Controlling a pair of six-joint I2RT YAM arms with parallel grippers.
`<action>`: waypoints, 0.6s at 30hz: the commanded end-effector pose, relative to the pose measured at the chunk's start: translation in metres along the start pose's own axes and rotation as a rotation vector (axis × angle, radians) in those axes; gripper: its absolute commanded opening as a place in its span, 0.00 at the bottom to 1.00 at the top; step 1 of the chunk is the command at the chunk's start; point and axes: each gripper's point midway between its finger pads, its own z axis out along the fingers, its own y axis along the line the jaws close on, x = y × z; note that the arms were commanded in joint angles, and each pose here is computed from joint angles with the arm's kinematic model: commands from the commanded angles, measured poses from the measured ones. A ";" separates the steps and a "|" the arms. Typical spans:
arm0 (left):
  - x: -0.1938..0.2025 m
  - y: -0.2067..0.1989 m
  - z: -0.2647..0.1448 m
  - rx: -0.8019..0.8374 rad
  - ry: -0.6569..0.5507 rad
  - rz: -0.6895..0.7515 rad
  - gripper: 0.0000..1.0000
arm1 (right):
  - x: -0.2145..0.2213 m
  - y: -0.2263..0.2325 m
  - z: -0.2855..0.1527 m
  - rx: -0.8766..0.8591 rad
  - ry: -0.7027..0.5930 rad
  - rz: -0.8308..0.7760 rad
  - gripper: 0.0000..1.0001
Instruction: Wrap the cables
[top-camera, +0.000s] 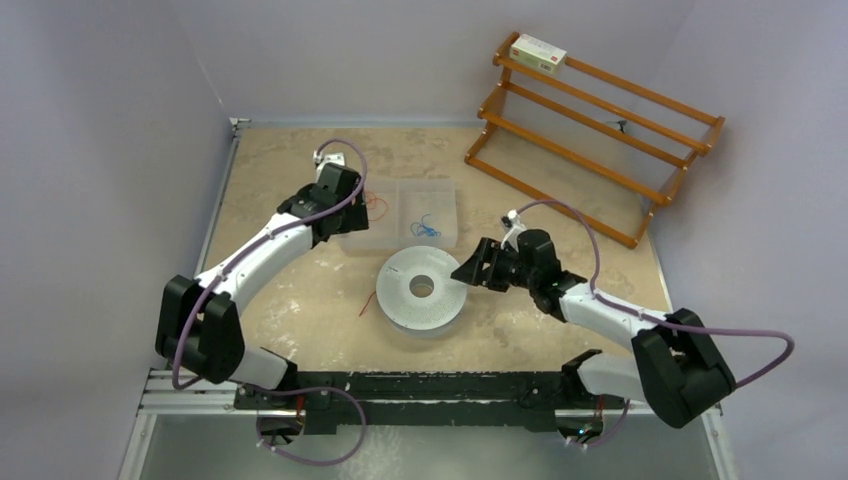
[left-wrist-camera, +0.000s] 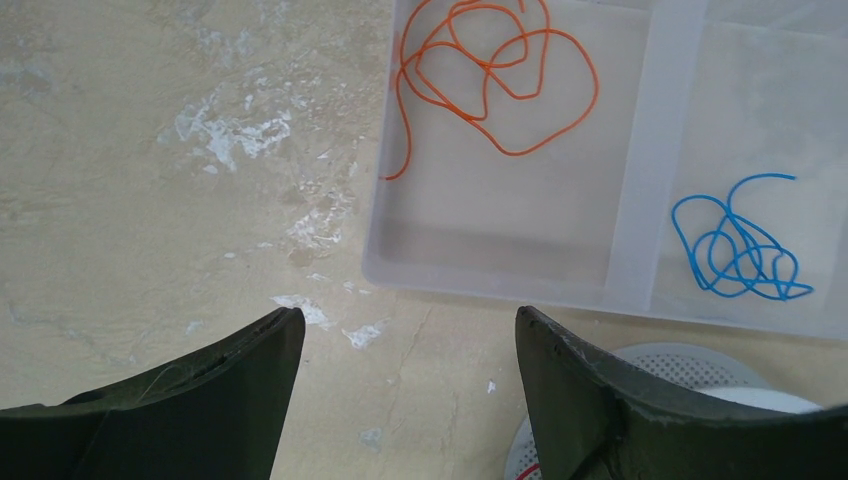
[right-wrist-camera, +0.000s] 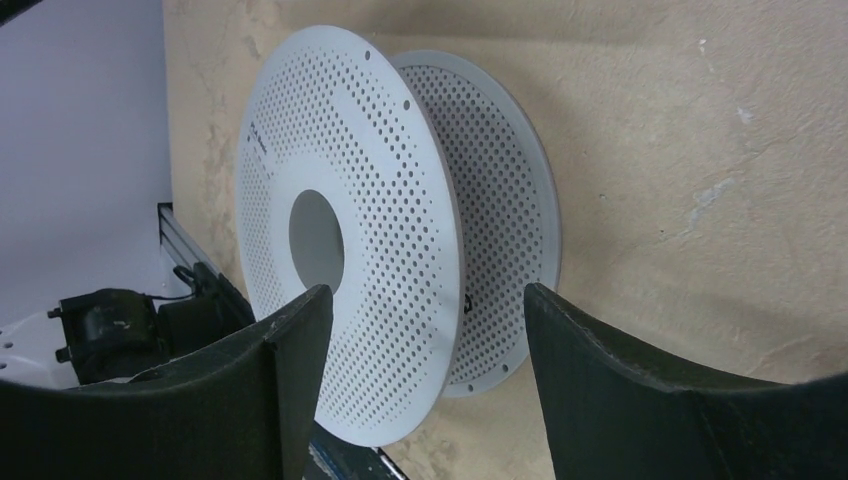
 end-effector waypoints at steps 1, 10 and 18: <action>-0.010 -0.016 -0.019 0.133 -0.050 -0.055 0.76 | 0.000 0.022 0.006 -0.122 0.004 0.021 0.70; 0.006 -0.012 -0.034 0.179 -0.029 -0.067 0.76 | 0.017 0.026 0.019 -0.208 0.068 0.084 0.49; 0.008 -0.005 -0.044 0.173 -0.036 -0.057 0.76 | 0.018 0.032 0.016 -0.241 0.068 0.103 0.09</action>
